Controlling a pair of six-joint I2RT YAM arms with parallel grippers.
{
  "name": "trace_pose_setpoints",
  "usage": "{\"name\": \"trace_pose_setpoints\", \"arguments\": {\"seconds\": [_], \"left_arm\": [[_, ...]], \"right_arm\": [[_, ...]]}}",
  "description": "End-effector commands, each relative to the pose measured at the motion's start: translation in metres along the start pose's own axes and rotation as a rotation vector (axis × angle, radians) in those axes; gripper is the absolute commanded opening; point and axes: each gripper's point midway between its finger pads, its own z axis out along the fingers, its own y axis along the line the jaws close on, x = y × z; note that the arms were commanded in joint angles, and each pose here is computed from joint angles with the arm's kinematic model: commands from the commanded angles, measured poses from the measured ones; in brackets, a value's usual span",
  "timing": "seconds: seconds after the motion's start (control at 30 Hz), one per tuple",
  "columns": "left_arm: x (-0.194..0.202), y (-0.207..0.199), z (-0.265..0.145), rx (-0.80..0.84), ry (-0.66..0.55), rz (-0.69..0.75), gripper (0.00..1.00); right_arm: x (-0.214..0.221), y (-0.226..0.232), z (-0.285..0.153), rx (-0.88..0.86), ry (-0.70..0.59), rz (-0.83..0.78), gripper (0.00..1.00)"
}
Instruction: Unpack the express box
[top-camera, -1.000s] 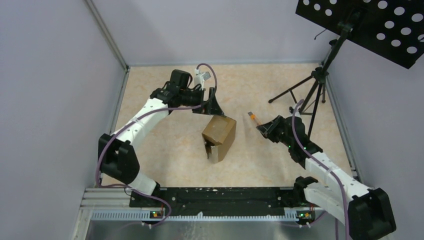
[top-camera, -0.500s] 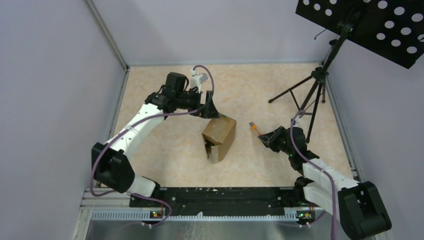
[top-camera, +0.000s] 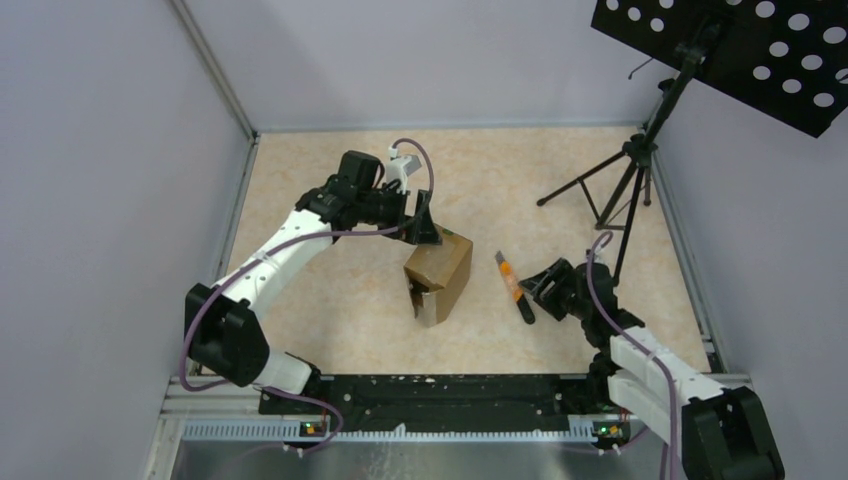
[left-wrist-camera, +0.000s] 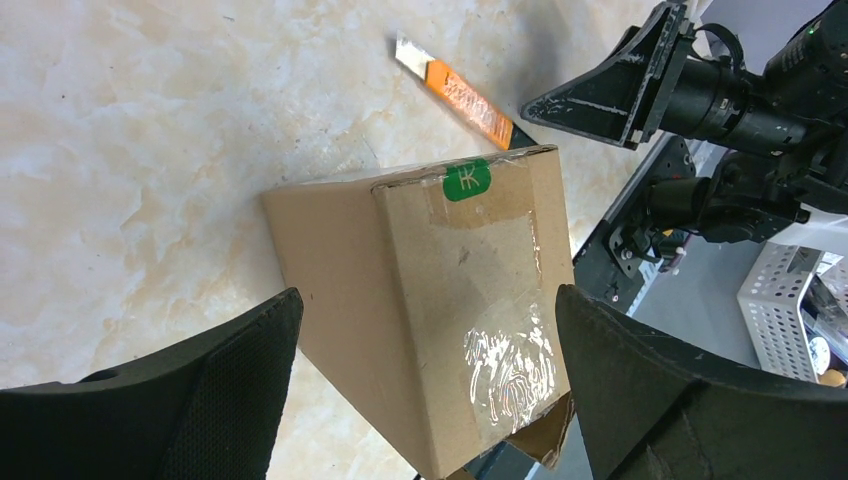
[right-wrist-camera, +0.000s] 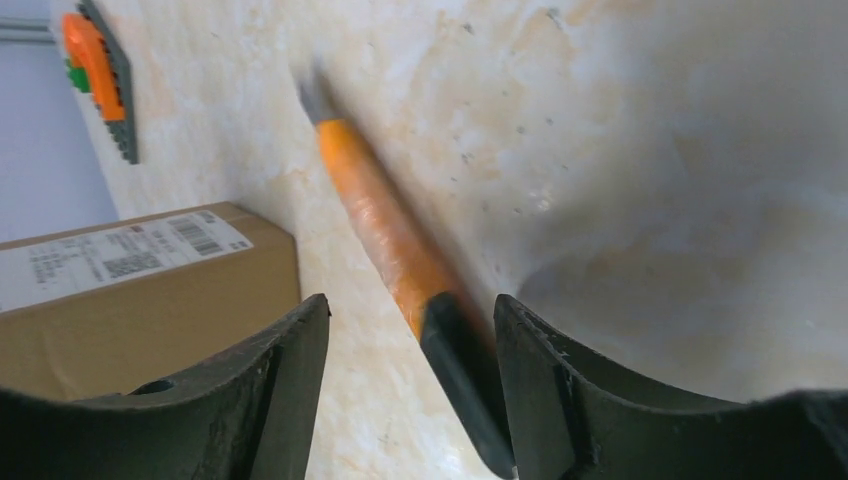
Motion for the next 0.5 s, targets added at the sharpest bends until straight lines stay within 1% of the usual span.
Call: {"name": "trace_pose_setpoints", "arguments": {"seconds": [0.0, 0.13, 0.2, 0.33, 0.47], "left_arm": [[-0.007, 0.0, 0.002, -0.009, -0.019, 0.038, 0.98], [-0.008, -0.001, 0.001, -0.006, -0.023, 0.041, 0.98], [-0.009, -0.002, 0.0, -0.009, -0.027, 0.043, 0.98], [-0.013, 0.001, -0.004, -0.044, -0.045, 0.035, 0.98], [-0.019, 0.008, -0.013, -0.12, -0.085, 0.009, 0.98]], "right_arm": [[-0.002, -0.015, -0.006, 0.096, 0.004, -0.032, 0.62], [-0.003, -0.021, -0.011, 0.149, 0.016, -0.066, 0.64], [-0.009, -0.014, -0.015, 0.151, 0.015, -0.109, 0.64], [-0.03, 0.032, -0.026, 0.071, 0.002, -0.248, 0.66], [-0.038, 0.093, -0.038, -0.021, 0.001, -0.433, 0.68]]}}
